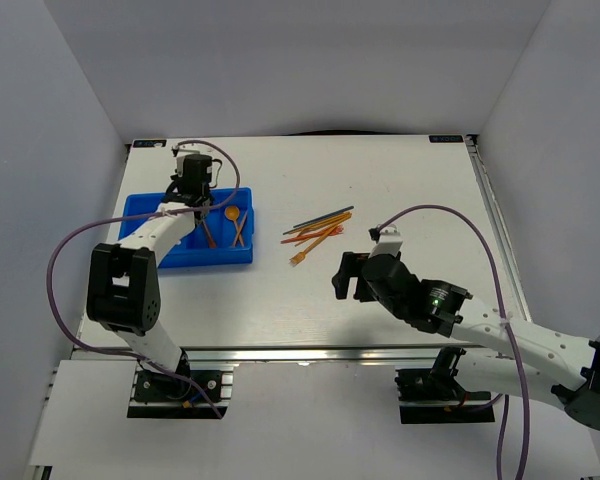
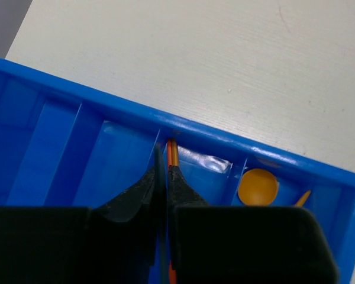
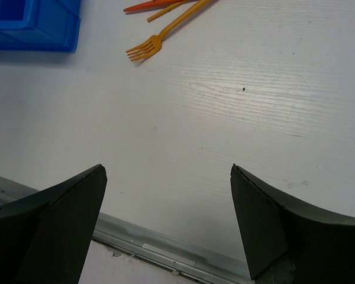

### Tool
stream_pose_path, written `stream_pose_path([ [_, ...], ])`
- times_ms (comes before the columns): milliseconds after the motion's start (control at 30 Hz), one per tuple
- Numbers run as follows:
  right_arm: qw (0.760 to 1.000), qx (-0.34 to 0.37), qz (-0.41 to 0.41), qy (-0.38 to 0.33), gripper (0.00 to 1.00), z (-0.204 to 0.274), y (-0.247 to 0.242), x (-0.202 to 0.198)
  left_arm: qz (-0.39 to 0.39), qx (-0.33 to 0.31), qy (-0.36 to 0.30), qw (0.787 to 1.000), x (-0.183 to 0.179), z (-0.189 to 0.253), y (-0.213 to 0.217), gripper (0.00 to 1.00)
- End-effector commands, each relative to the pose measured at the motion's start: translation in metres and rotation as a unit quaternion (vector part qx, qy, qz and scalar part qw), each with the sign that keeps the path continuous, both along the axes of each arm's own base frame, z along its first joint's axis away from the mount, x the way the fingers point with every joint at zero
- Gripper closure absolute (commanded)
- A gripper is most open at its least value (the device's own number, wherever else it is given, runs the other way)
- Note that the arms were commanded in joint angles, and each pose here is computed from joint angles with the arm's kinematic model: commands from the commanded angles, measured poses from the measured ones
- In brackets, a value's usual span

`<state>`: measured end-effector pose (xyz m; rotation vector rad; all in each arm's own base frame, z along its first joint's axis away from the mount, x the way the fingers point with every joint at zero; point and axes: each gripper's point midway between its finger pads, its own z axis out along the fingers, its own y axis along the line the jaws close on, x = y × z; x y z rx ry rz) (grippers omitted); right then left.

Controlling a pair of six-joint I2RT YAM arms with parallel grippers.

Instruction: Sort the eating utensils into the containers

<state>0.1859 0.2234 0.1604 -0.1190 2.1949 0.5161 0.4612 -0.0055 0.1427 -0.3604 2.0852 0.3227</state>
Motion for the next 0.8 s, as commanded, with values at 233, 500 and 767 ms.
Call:
stream_pose_path([
  [233, 1.000, 0.013, -0.005, -0.023, 0.11, 0.018, 0.004, 0.009, -0.002, 0.003, -0.022, 1.000, -0.015, 0.023, 0.004, 0.48],
  [500, 1.000, -0.001, -0.019, -0.019, 0.11, 0.013, -0.004, 0.010, -0.048, -0.036, -0.048, 0.997, -0.017, 0.048, -0.028, 0.05],
  [767, 0.996, -0.007, -0.090, 0.007, 0.11, 0.010, -0.034, 0.012, -0.311, -0.065, 0.048, 0.947, -0.043, 0.010, -0.221, 0.07],
])
